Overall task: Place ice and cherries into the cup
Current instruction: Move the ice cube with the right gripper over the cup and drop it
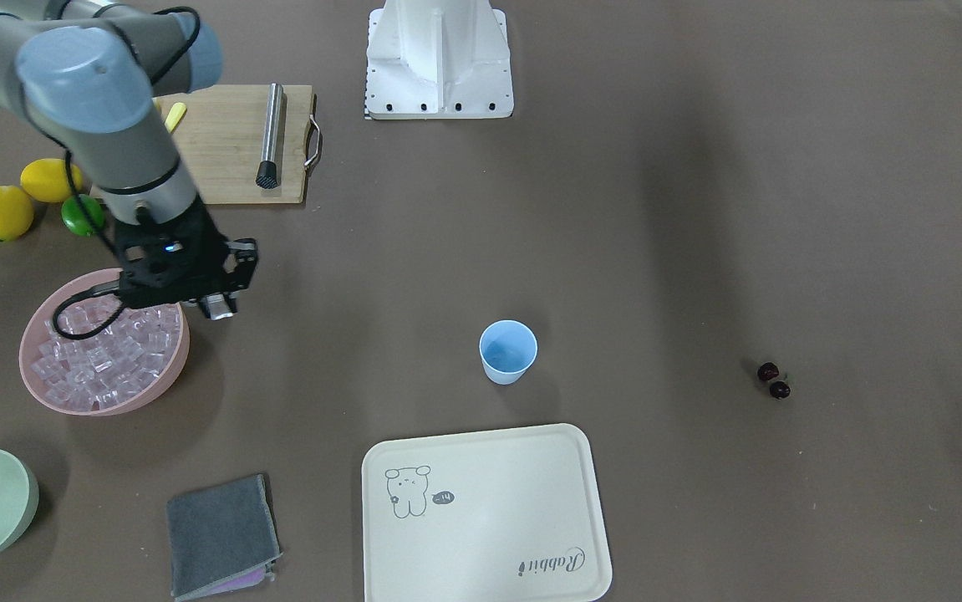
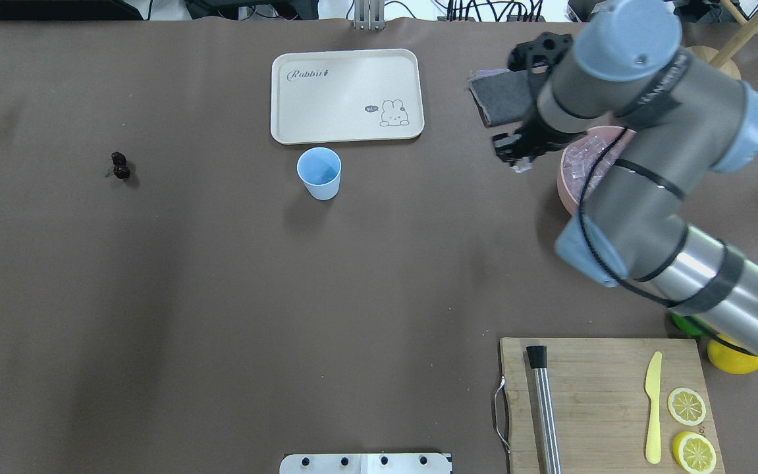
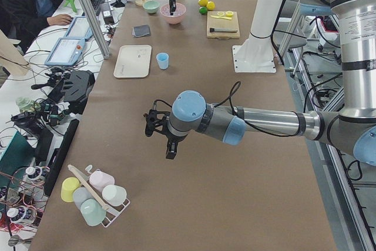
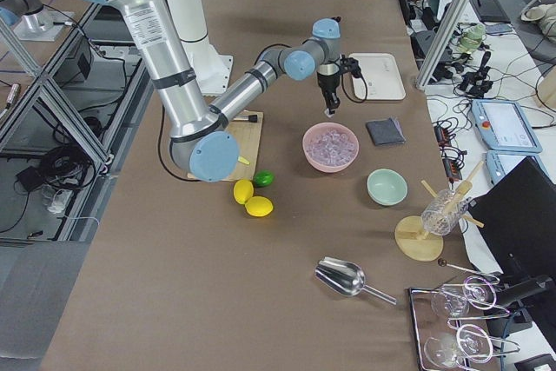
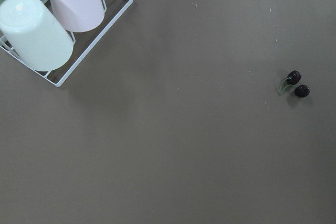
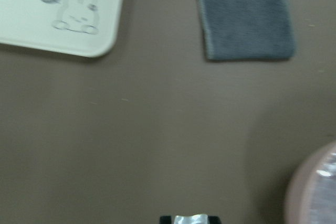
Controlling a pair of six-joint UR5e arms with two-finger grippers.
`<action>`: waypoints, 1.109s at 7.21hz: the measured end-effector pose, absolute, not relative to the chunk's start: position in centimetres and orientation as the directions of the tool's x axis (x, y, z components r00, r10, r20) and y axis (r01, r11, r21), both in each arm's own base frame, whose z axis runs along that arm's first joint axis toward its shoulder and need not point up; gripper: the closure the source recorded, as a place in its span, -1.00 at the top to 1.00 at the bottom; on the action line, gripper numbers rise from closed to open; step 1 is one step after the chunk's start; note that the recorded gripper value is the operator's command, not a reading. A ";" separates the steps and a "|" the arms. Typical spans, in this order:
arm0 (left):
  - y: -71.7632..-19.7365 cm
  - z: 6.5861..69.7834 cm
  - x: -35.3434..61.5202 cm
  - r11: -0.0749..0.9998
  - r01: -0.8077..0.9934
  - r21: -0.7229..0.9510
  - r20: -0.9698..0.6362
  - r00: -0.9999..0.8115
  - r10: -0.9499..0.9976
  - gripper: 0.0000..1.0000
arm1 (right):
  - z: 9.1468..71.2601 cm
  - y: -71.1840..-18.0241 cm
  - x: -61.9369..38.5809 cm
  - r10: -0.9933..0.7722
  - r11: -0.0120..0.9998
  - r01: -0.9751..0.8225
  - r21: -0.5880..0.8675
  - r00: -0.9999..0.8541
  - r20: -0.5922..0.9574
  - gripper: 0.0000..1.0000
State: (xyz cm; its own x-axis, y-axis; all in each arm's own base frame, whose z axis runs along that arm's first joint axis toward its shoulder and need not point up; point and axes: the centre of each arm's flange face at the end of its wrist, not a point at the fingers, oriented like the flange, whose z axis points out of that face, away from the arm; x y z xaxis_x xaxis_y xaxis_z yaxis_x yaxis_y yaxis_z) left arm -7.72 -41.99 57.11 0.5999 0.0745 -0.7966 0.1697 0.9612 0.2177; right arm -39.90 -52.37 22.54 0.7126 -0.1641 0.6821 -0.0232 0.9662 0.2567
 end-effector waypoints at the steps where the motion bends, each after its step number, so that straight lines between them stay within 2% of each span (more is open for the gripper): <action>1: -42.0 57.1 -7.7 0.961 0.170 0.218 -0.797 0.600 0.074 0.97 | 15.5 -51.6 -46.1 -0.071 0.972 -0.116 0.203 0.681 0.729 -0.59; 2: -42.2 57.1 -7.7 0.962 0.169 0.216 -0.797 0.600 0.073 0.97 | 9.3 -51.1 -51.9 0.012 0.970 -0.189 0.150 0.660 0.751 -0.59; 3: -42.4 57.1 -7.7 0.962 0.168 0.215 -0.797 0.600 0.073 0.97 | 5.7 -51.0 -55.8 0.060 0.965 -0.232 0.123 0.651 0.757 -0.58; 8: -42.5 57.0 -7.6 0.961 0.167 0.221 -0.796 0.600 0.078 0.97 | 7.6 -53.5 -60.4 0.063 0.913 -0.357 0.195 0.598 0.799 -0.50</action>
